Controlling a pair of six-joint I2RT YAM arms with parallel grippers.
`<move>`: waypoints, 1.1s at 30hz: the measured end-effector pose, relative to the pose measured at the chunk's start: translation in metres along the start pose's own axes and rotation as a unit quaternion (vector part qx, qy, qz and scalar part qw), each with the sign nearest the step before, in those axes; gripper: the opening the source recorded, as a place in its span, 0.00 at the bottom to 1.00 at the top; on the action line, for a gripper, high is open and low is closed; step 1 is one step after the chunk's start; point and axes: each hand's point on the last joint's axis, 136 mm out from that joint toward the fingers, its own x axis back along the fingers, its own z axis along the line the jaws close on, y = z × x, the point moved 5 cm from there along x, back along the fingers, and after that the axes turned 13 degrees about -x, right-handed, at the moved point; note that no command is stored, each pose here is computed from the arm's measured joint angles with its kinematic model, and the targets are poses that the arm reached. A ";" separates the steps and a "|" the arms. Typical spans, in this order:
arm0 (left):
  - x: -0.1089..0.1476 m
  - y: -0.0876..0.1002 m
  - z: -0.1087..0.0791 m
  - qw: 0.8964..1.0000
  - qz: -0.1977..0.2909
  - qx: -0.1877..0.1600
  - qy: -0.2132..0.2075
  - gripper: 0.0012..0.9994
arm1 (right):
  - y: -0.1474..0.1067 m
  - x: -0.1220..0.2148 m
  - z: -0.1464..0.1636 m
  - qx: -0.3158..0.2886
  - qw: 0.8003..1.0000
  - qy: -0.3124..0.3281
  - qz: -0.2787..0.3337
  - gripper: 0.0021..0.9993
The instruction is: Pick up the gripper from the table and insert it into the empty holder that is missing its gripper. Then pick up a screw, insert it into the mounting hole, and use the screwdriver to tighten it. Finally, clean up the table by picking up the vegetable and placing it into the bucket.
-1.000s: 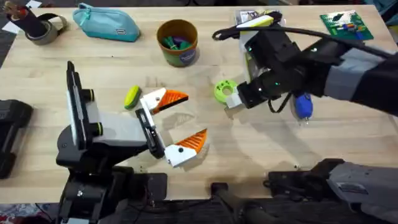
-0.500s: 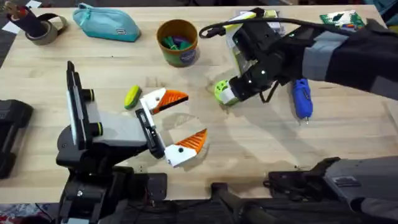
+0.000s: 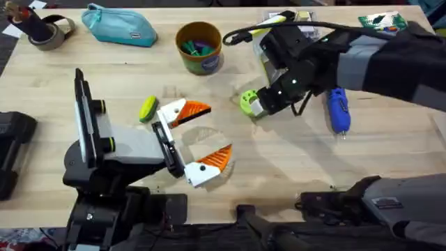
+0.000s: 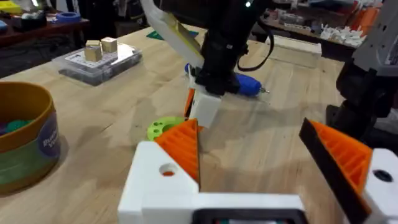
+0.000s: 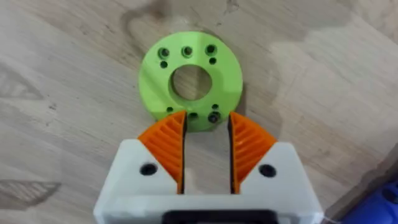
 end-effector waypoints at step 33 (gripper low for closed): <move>0.000 0.000 0.000 1.000 0.000 0.000 0.000 0.99 | 0.004 -0.004 0.000 0.007 1.000 0.001 -0.006 0.02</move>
